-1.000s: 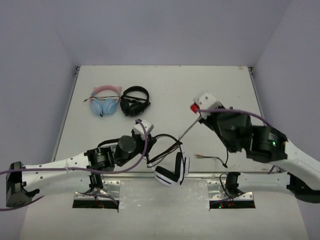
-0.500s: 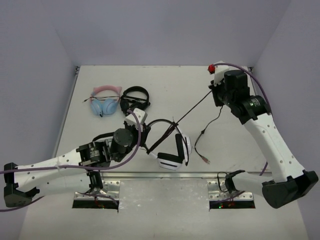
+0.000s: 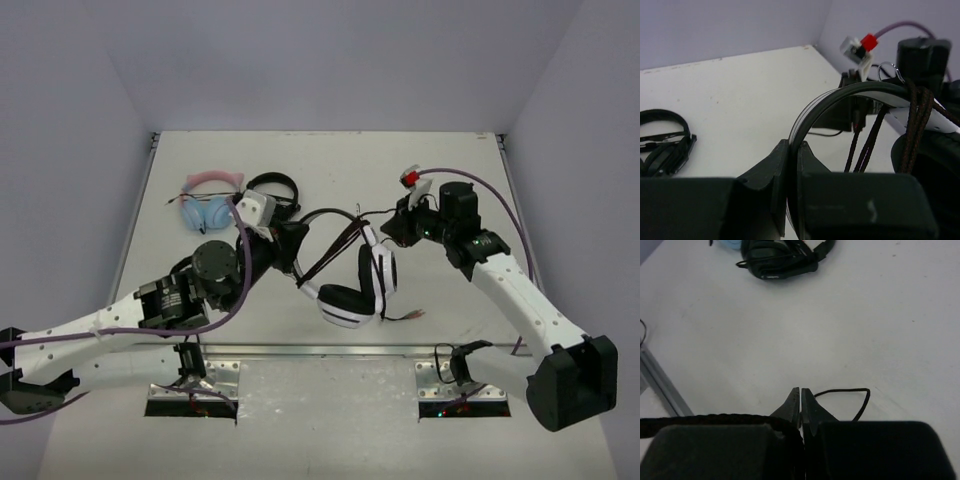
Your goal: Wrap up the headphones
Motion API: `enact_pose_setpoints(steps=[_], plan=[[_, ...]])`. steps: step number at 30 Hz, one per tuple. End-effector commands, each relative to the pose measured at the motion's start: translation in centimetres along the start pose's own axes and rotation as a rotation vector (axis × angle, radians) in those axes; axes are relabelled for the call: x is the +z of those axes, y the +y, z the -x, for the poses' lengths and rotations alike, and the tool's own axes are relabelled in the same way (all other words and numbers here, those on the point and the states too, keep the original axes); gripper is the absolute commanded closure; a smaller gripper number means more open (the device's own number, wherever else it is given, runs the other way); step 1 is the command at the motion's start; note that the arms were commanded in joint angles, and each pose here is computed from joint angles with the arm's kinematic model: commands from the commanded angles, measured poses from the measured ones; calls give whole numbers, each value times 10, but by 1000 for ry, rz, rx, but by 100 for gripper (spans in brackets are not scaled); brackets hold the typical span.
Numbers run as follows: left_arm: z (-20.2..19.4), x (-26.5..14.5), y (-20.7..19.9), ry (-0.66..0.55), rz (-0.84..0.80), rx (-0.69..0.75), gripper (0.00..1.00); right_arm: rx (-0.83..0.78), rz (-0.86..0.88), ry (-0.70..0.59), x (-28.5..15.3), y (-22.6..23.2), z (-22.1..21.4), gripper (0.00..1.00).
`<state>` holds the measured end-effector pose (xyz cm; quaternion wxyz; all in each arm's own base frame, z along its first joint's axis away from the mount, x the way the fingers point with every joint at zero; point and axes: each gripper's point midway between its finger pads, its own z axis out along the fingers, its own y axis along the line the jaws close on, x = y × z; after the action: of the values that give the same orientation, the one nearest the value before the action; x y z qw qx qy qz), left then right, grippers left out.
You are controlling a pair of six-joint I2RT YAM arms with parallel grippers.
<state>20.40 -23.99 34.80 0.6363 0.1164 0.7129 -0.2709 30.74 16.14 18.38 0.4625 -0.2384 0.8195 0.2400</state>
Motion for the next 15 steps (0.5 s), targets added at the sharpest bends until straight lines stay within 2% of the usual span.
enact_pose_setpoints(steps=[1,3,4,7,9,10,11,13,15], plan=[[134,-23,-36,-367,-173,-329,100,-39,300,-308,-11,55,63,97],[154,-29,-42,-434,-214,-386,100,43,418,-311,-11,74,49,92],[172,-35,-43,-497,-241,-438,99,27,453,-373,-12,80,51,90],[200,-29,-43,-574,-207,-496,99,66,611,-419,-12,122,46,84],[212,-22,-42,-587,-157,-502,100,53,672,-439,-8,140,42,84],[234,-25,-36,-614,-110,-526,100,56,712,-419,-6,156,30,84],[229,-7,-41,-585,-67,-511,100,57,719,-422,-3,161,26,84],[250,-7,-29,-607,31,-539,100,62,739,-414,5,173,14,84],[246,7,-19,-596,160,-525,100,71,765,-428,8,181,11,84]])
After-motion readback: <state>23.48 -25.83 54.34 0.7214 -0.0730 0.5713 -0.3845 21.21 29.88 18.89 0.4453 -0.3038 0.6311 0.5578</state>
